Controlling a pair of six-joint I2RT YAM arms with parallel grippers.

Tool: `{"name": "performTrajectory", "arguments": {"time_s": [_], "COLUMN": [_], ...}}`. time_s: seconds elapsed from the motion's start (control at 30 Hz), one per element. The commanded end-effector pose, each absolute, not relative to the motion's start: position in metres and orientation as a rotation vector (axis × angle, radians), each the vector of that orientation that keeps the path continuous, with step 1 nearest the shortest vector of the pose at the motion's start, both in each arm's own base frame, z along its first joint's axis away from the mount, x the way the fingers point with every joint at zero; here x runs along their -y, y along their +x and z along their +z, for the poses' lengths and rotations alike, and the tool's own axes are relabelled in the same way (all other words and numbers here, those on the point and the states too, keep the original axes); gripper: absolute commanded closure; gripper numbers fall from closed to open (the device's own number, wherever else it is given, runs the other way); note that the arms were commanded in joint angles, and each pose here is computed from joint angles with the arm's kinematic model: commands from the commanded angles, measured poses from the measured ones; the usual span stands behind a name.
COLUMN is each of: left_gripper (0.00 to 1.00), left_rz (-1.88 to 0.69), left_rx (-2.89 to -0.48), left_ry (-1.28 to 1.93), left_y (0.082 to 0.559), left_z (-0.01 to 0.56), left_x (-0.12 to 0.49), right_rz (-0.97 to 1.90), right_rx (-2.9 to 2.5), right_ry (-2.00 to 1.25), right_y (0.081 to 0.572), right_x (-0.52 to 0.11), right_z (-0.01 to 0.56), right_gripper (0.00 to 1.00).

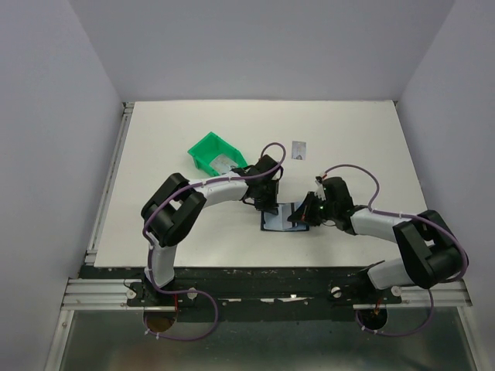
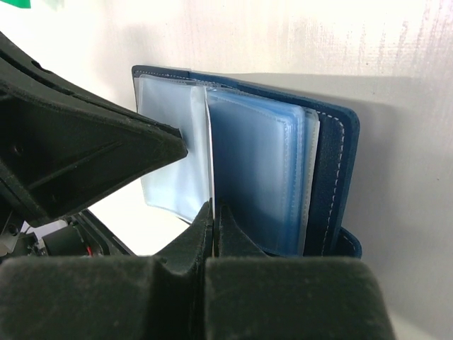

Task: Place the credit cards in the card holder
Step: Insert the credit card into the card holder.

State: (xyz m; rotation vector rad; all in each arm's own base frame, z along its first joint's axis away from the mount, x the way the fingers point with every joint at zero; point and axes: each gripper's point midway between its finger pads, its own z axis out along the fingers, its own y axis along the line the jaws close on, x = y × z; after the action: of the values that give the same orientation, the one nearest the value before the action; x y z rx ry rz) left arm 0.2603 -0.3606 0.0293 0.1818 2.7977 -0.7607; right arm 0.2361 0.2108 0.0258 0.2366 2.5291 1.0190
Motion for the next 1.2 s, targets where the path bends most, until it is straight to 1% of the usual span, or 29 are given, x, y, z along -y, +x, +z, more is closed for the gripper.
{"name": "performTrajectory", "arguments": {"time_s": [0.0,0.3,1.17], "left_gripper": [1.0,1.0,1.0], "left_rz": [-0.718,-0.717,-0.717], "left_rx": [-2.852,-2.854,-2.855], "left_ry": [0.181,0.186,0.19], "left_y": [0.251,0.251,0.251], "left_z": [0.015,0.015,0.014], "left_x": [0.352,0.353,0.353], "right_rz": [1.022,1.088,1.077], "right_rx": [-2.569,-2.536,-2.501], "right_ry": [0.252,0.218,0.181], "right_y": [0.227,0.223,0.217], "right_x": [-0.21,-0.215,-0.21], "right_z": [0.009,0.008,0.017], "right_gripper": [1.0,1.0,1.0]}}
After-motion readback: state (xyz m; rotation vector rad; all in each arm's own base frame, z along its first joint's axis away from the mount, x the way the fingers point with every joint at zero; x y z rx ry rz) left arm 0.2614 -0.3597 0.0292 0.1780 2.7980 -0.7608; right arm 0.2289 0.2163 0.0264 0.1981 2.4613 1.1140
